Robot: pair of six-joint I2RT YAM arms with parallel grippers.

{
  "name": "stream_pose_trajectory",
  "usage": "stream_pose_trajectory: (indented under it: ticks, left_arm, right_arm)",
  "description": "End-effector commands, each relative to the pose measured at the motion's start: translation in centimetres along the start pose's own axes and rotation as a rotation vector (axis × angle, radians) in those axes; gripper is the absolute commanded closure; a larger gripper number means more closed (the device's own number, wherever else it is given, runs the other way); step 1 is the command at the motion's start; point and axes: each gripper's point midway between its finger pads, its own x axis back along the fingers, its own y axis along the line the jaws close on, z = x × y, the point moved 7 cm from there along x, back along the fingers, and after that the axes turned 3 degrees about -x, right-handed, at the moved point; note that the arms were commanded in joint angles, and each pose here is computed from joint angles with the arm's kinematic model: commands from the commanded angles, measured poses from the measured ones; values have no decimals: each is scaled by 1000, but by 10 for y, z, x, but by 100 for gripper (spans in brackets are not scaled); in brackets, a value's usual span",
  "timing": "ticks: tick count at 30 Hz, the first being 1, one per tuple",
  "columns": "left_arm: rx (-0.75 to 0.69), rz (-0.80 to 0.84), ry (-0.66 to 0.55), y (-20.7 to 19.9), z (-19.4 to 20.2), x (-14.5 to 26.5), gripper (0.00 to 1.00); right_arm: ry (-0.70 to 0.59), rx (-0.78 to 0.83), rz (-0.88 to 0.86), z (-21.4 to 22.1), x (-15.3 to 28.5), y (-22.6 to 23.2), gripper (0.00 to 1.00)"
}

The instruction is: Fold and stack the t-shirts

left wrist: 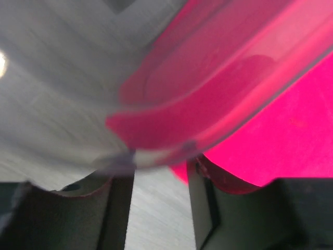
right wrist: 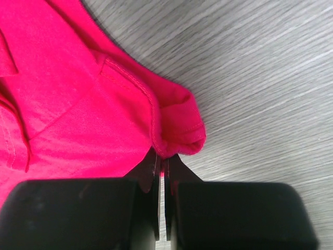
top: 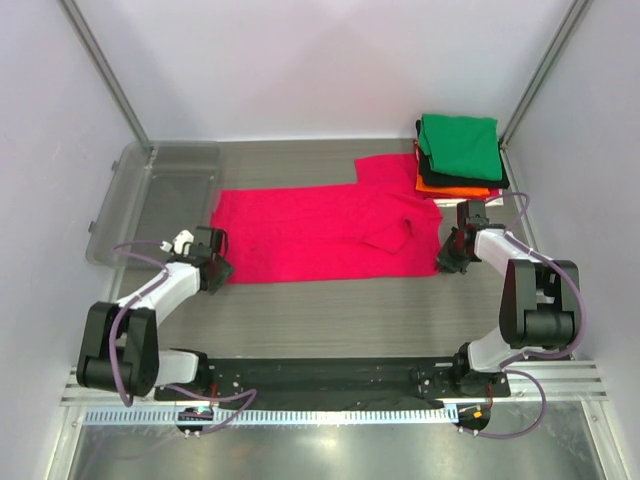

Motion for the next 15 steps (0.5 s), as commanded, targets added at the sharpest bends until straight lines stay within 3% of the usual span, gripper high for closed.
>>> stream_pose_trajectory:
  ticks: [1,4,7,12,15]
  left_arm:
    - [22,-36,-30,-9,-6,-15,58]
    - [22,-33,-17,-17,-9,-18,81]
    - [28,10,-20,-30,-18,-12,96]
    - [46,106,-55,-46,-42,38,100]
    - [96,145,-131,-28,-48,76,100]
  right_arm:
    - [-34,0,44,-5,1,-6,99]
    - [-59,-31,76,-7,7,-14,99]
    - [-103,-60,50,-18,22,-11,99]
    - [-239,-78,33,-54,82,5,99]
    - [-304,-106,-6,-49,114,1,99]
